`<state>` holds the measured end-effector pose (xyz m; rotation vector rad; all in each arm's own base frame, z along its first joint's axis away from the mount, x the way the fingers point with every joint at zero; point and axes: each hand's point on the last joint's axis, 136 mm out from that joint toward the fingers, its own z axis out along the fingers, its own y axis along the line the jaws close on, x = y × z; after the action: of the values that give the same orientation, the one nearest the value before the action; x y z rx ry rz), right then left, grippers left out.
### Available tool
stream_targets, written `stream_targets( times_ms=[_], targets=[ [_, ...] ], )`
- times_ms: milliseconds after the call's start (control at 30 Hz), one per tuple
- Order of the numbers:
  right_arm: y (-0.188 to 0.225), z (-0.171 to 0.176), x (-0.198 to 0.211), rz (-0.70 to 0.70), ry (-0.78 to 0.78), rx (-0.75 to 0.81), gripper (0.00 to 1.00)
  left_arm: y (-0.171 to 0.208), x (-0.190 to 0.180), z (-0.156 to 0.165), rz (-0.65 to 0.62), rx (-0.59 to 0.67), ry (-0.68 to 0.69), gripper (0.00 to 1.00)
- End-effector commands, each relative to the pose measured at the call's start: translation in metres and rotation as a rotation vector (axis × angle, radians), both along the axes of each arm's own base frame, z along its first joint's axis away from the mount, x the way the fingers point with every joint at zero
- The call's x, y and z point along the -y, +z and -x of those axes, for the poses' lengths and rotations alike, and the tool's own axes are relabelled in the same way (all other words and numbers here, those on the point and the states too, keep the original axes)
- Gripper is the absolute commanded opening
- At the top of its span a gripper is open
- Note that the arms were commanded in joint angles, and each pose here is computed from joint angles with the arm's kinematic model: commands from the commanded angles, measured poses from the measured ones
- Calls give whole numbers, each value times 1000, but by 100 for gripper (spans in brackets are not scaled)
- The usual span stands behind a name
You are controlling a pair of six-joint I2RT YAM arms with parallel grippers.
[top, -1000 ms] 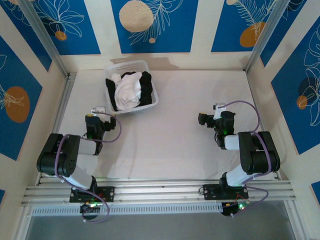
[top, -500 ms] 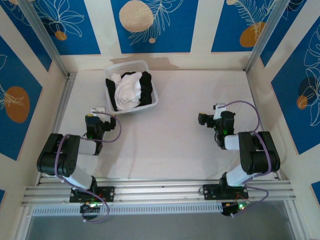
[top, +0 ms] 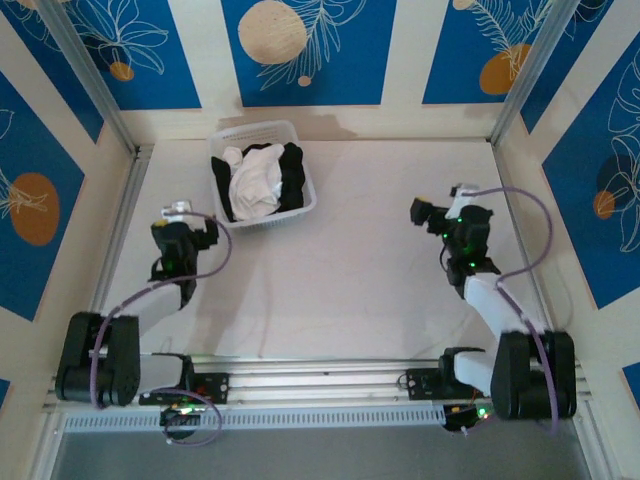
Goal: Fold the inside-out t-shirt
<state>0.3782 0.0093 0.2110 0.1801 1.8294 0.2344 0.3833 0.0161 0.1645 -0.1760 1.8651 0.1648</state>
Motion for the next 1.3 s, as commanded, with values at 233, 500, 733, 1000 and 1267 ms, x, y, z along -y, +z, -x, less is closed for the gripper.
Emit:
stream_targets(
  times_ms=[233,500,733,1000,1267],
  targets=[
    [31,27,-198,95,569,-170,95,-4,87,-36,366,-328,-319,96],
    [13,21,-223,122,599,-237,94,-17,146,-68,149,-496,-450,89],
    [-5,29,-209,119,562,-299,94,-48,152,-93,107,-616,-424,74],
    [-10,37,-197,91,540,-326,94,-51,160,-119,87,-647,-437,37],
    [12,48,-171,93,486,-293,95,125,161,-121,113,-250,-465,0]
  ],
)
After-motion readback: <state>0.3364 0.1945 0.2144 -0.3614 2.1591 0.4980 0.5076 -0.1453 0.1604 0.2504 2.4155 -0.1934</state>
